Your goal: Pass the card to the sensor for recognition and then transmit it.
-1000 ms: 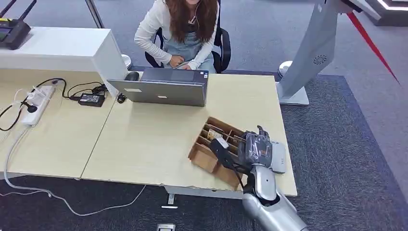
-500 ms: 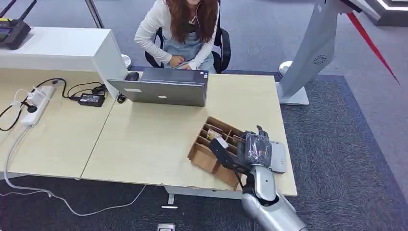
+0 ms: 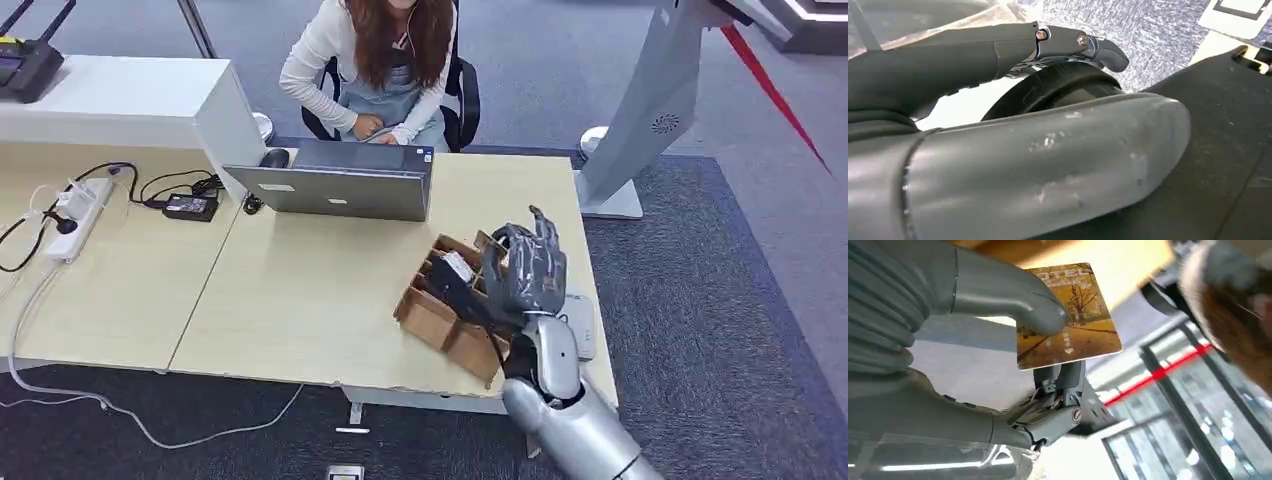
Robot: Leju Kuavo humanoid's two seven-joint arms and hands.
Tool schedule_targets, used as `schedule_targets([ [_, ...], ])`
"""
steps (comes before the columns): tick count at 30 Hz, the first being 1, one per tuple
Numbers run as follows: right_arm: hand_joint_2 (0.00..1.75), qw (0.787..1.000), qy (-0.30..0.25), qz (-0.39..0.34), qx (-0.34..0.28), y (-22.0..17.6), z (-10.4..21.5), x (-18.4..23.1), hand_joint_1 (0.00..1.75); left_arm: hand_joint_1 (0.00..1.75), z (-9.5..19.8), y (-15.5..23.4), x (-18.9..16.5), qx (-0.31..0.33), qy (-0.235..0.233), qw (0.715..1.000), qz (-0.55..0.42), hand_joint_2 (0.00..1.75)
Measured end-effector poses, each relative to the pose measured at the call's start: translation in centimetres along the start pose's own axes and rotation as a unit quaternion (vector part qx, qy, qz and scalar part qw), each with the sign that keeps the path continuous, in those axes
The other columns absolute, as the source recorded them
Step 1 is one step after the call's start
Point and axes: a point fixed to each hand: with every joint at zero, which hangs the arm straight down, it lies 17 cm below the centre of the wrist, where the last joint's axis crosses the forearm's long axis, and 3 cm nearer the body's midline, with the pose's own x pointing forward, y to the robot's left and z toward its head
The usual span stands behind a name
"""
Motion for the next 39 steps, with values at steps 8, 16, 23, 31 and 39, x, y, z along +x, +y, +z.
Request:
schedule_targets([
  [8, 1.75, 0.999, -0.027, -0.009, -0.033, -2.8, -1.3, 1.3, 1.61, 0.00, 0.0, -0.1, 0.3, -0.001, -0.002, 1.000, -0.002, 0.00],
  [16, 1.75, 0.990, -0.086, -0.018, -0.111, -10.5, -4.3, 5.9, 1.61, 0.00, 0.2, -0.6, 1.1, -0.008, -0.016, 1.000, -0.010, 0.00],
  [23, 1.75, 0.983, -0.113, -0.031, -0.139, -13.5, -4.8, 8.4, 1.71, 0.00, 0.2, -0.6, 1.2, -0.010, -0.019, 1.000, -0.015, 0.00],
  [31, 1.75, 0.978, -0.140, -0.050, -0.148, -16.0, -6.3, 11.8, 1.75, 0.00, 0.2, -0.7, 1.3, -0.014, -0.024, 0.999, -0.025, 0.00],
  [39, 1.75, 0.974, -0.163, -0.056, -0.148, -17.2, -8.2, 15.6, 1.75, 0.00, 0.2, -0.8, 1.5, -0.016, -0.028, 0.999, -0.030, 0.00],
])
